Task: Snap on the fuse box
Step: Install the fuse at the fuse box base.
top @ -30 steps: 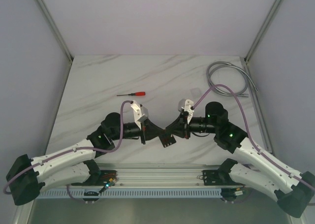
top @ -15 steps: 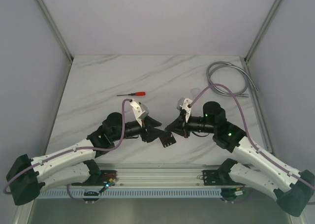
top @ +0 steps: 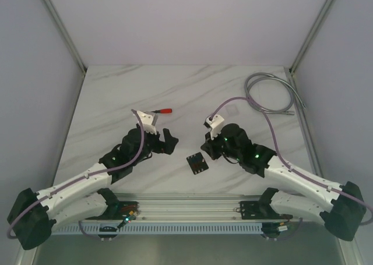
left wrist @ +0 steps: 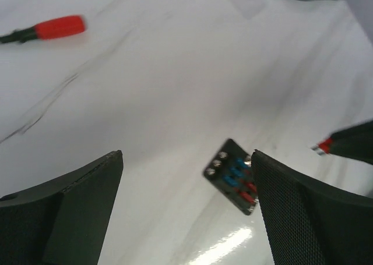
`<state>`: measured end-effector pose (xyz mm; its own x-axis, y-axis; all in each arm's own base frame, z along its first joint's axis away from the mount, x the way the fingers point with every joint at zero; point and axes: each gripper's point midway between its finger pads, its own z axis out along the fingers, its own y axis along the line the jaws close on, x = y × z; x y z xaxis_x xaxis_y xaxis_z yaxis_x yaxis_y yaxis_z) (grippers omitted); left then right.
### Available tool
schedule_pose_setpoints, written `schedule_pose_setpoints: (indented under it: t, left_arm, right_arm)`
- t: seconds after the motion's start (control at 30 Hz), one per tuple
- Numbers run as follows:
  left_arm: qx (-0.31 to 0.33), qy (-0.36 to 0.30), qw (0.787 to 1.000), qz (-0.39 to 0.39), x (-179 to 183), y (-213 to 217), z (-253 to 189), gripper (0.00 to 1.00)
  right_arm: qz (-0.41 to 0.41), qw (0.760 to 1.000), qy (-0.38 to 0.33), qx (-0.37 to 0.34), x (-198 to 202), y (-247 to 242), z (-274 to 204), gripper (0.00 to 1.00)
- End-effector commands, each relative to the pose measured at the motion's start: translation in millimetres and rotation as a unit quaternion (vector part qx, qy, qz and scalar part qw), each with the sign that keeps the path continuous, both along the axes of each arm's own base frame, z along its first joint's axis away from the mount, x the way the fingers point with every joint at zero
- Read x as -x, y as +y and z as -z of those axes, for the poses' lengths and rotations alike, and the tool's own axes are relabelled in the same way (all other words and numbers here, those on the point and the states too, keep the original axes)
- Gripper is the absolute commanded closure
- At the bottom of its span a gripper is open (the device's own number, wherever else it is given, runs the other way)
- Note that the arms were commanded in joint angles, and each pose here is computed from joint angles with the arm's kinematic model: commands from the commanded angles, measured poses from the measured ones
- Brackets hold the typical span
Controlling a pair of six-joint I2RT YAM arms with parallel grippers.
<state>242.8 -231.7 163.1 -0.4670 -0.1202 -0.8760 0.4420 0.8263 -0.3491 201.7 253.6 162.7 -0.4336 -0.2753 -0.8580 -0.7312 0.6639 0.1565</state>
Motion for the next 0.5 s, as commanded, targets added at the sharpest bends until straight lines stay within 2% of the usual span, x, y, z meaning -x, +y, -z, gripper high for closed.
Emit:
schedule_pose_setpoints:
  t: [0.0,0.17,0.47]
  left_arm:
    - [-0.021,0.043,0.994,-0.098,-10,41,30,0.00]
    - [-0.014,0.071,0.987,-0.143,-14,61,49,0.00]
    - [0.004,0.118,0.981,-0.156,-11,59,69,0.00]
  right_arm:
    - [0.078,0.997,-0.006,0.028,-12,-8,19,1.00]
    - [0.097,0.994,0.002,0.041,-6,-1,40,1.00]
    - [0.122,0.991,0.012,0.055,7,14,70,1.00]
